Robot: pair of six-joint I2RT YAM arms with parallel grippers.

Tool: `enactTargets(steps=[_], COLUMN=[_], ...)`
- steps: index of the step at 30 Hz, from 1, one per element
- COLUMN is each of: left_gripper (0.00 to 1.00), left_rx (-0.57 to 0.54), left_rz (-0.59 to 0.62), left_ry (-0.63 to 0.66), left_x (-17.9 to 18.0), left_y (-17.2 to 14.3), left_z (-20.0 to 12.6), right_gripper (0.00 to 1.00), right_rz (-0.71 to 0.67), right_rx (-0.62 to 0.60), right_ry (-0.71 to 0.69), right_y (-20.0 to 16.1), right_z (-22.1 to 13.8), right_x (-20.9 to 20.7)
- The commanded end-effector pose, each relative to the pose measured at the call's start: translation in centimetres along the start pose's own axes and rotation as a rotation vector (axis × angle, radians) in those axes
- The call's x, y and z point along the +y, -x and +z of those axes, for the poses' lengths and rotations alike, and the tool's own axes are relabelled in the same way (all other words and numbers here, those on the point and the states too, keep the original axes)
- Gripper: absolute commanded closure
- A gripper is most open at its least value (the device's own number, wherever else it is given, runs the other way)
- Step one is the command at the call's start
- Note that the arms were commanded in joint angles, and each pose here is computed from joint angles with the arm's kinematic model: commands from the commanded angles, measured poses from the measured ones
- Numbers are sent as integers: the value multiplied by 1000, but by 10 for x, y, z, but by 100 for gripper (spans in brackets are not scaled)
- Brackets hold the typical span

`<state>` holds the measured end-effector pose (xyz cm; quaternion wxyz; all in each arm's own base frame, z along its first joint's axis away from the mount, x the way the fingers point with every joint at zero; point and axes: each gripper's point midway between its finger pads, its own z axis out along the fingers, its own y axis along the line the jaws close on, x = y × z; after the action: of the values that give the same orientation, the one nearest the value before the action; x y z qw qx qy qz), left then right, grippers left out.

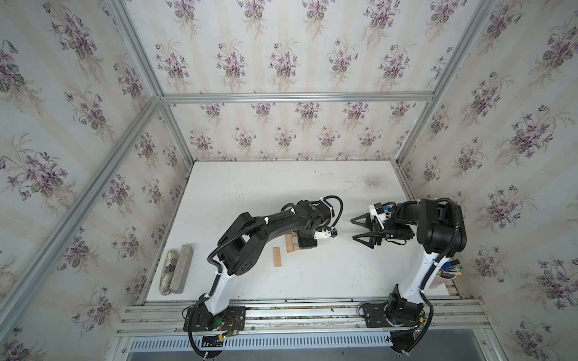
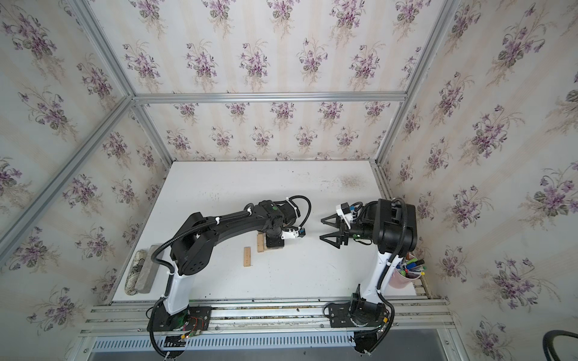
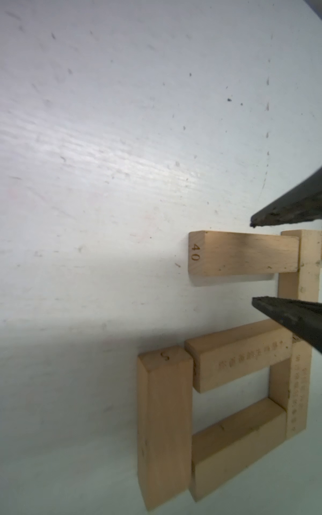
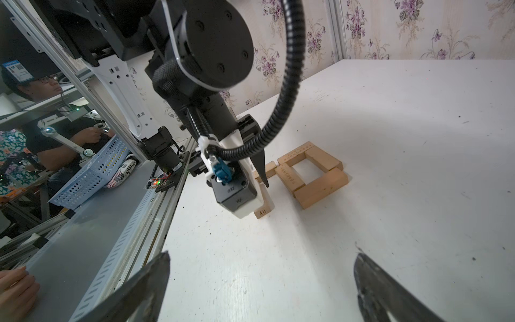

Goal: Assemble the number 8 with building blocks
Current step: Assemble the building block at the center of the board.

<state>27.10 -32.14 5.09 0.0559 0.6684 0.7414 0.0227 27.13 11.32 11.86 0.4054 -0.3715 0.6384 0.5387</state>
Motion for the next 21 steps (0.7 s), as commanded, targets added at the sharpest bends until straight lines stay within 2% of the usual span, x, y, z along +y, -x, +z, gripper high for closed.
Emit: enactTargets(steps=[1, 5, 8, 12, 16, 21], left_gripper=[52, 50, 46, 42, 44, 43], left_rx=[-13, -2, 49, 137, 194, 178], left_rz=[-35, -109, -259, -601, -977, -1276], left_ry=[11, 60, 155, 221, 230, 299], left_x=[1, 5, 13, 10, -1, -16], left_y=[-2, -13, -38, -69, -78, -83], left_z=[-16, -35, -45, -45, -39, -40], right_gripper=[0, 0, 0, 0, 0, 0], right_rz=[-378, -378, -378, -378, -378, -379], right_rx=[-29, -28, -29, -29, -29, -29], right_ry=[-19, -17, -17, -18, -17, -20], right_y=[7, 7, 7, 7, 7, 7], right_z=[0, 0, 0, 0, 0, 0], right_x=[-1, -1, -1, -1, -1, -1])
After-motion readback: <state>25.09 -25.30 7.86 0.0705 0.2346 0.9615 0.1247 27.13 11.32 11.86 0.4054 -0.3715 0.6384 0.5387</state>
